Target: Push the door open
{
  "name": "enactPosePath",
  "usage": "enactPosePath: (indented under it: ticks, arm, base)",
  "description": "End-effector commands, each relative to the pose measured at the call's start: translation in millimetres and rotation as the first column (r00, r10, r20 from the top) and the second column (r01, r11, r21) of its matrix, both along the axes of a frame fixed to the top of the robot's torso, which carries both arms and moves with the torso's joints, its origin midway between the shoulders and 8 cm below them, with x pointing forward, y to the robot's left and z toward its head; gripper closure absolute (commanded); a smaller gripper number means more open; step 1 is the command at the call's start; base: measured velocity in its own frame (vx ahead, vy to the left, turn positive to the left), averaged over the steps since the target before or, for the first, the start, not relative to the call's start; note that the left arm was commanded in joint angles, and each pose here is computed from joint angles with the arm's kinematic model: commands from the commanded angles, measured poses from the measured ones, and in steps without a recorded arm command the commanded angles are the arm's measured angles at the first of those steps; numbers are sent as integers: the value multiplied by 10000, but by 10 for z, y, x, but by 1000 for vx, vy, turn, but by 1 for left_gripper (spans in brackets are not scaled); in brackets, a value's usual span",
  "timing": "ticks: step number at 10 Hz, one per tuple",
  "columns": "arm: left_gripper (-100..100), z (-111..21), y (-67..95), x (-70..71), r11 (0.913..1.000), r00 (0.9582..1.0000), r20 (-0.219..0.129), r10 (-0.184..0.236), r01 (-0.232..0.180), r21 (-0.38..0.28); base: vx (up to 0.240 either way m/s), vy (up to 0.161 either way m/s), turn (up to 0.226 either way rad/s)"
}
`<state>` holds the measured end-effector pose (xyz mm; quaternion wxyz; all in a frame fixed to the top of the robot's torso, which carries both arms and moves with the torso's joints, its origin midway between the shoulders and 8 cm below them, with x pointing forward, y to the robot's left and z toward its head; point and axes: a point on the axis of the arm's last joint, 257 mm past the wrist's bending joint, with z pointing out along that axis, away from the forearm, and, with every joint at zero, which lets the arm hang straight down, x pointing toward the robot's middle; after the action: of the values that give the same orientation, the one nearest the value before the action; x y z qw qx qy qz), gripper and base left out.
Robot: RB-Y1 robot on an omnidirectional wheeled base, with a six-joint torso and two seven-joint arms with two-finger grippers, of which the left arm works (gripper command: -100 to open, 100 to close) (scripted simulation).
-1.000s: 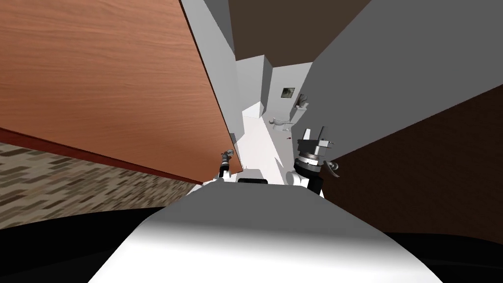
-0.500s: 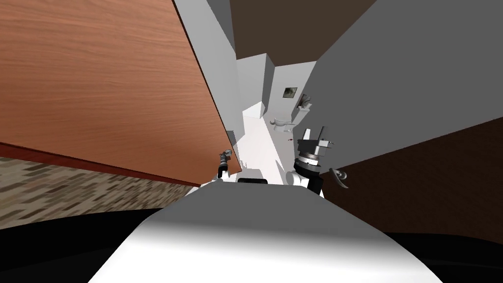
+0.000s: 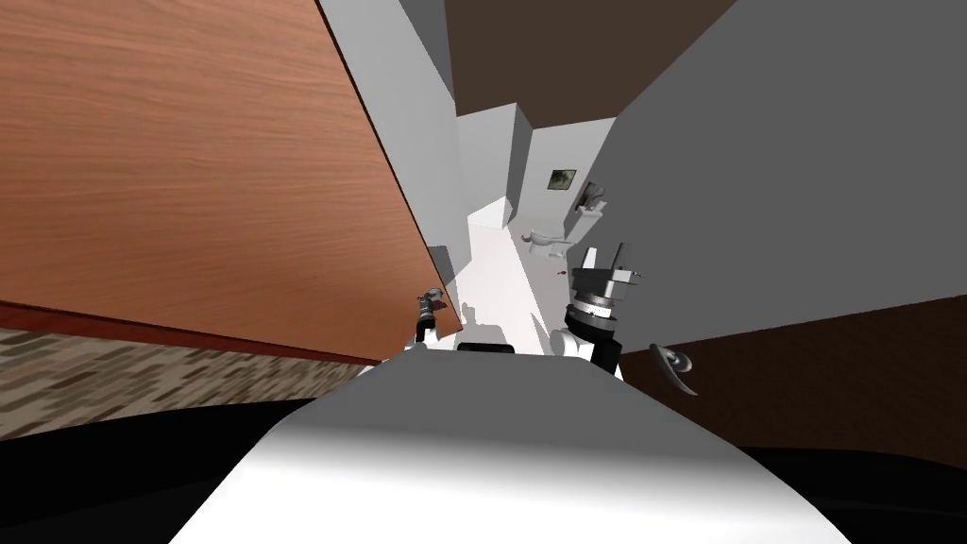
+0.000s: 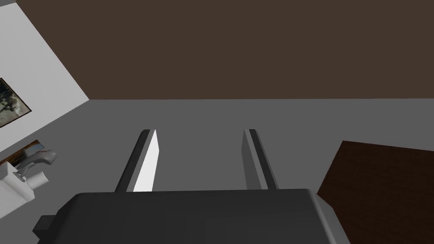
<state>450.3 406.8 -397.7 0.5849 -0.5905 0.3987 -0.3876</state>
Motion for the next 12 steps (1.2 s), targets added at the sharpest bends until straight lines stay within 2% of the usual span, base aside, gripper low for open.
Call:
enactPosePath:
  ticks: [1,2,3,9,10,11,12]
  arm:
    - [100,76,109,-14,9997,9997,156,211,-212,96]
    - [100,74,213,-62,9987,9986,162,498,-499,72]
    - [100,74,213,-62,9987,9986,162,498,-499,72]
    - [100,64,485,-206,9917,9915,171,1288,-1288,-12]
    - [100,29,486,-237,9918,9918,65,1280,-1280,4]
    - [100,47,597,-287,9880,9879,106,1547,-1547,26]
    - [100,48,640,-312,9859,9859,112,1670,-1671,22]
  base:
    - [164,-20,47]
    - [191,-39,51]
    - [167,-35,58]
    - [178,-45,57]
    - [85,-9,46]
    - [127,7,43]
    - [183,-10,47]
